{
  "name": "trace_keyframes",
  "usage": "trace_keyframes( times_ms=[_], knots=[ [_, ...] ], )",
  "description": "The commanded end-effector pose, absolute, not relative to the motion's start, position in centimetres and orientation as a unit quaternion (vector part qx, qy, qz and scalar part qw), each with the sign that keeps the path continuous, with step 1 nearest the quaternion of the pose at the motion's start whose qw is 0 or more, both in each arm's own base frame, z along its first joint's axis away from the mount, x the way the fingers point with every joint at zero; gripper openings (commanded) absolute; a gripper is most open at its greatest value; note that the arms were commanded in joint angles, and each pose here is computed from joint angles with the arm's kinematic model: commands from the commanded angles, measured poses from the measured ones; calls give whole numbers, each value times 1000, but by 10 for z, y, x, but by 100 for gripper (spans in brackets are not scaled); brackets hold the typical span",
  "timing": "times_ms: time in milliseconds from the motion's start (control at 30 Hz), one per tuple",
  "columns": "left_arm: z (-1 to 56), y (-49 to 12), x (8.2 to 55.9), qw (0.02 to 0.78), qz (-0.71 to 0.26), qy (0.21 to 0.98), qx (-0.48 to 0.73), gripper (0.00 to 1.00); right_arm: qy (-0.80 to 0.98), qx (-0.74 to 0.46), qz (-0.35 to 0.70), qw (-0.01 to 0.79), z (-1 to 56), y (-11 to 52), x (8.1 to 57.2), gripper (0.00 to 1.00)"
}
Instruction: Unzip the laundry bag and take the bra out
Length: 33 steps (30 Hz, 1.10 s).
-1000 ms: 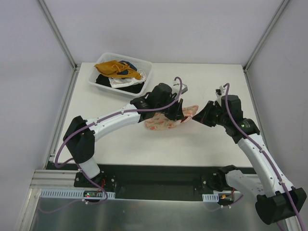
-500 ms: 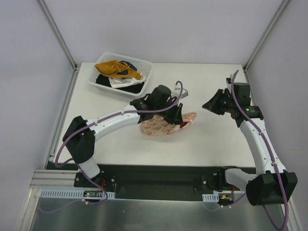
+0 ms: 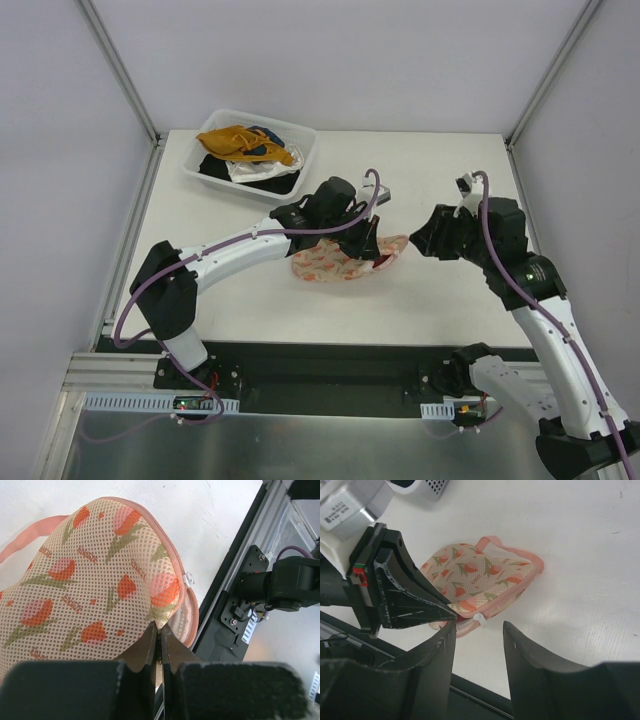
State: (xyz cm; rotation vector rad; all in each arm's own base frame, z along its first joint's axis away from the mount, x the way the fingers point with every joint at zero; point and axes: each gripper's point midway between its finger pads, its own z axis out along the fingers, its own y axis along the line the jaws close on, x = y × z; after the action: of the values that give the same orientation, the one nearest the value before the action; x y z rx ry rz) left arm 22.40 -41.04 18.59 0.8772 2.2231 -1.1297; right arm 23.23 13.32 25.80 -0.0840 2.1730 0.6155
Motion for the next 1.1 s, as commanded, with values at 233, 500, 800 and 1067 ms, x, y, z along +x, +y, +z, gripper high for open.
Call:
trace_keyframes(
  times_ms=[233,500,800,1067],
  knots=[
    [202,-412,221,252,-433,801,327,0,890,-101,300,328,193,165,217,46],
    [206,-414,221,254,-436,797,331,0,875,-64,355,324,197,172,225,39],
    [206,-413,222,255,-435,797,333,0,868,-48,377,320,201,170,231,29],
    [206,-413,222,255,-435,797,333,0,875,-44,370,308,189,167,230,30]
  ],
)
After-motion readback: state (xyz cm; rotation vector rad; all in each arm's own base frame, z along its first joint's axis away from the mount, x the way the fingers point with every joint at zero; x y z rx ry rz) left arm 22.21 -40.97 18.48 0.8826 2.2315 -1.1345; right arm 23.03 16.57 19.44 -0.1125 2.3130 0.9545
